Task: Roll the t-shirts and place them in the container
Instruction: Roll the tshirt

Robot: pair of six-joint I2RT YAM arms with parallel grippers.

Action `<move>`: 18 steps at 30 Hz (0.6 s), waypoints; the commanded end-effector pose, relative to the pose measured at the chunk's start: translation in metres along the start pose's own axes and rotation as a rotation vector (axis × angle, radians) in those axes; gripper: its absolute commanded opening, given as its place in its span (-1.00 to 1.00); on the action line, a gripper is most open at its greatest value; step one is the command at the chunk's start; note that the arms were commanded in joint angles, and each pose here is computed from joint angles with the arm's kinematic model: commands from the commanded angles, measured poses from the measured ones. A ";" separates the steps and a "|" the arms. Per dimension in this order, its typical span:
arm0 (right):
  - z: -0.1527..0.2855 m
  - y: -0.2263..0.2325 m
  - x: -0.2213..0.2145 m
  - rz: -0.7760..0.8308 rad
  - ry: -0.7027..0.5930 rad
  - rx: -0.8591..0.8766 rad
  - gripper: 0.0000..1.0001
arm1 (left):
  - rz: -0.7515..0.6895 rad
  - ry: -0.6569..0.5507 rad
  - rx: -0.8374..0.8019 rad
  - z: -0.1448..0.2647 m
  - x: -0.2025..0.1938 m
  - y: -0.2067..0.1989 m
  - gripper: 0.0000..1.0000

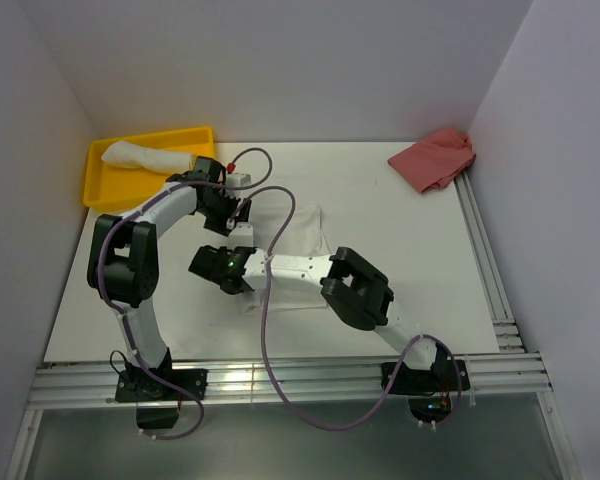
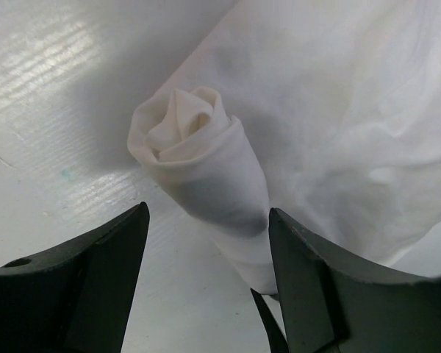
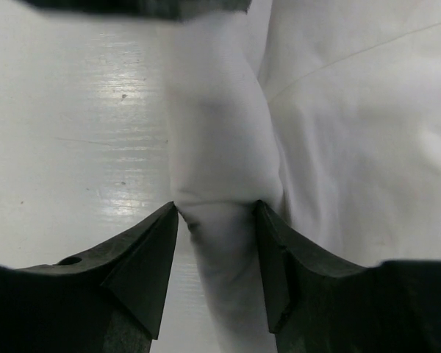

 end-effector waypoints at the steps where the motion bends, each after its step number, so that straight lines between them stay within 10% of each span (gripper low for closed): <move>1: -0.009 -0.022 -0.022 0.051 0.052 -0.087 0.03 | -0.028 -0.053 0.004 0.013 0.019 -0.003 0.44; 7: -0.009 -0.022 -0.024 -0.042 0.114 0.058 -0.39 | -0.033 -0.064 -0.007 0.020 0.021 -0.005 0.47; 18: 0.003 -0.021 -0.007 -0.408 0.281 0.572 -0.45 | -0.038 -0.087 -0.058 0.034 0.020 -0.010 0.54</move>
Point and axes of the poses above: each gripper's point midway between its finger pads, its own z axis back along the fingers, its own y axis along the line the jaws close on, x = y × z, the point moved 4 cm from there along z, back along the fingers, and after that the axes turned 7 degrees about -z, right-handed, at the moved point
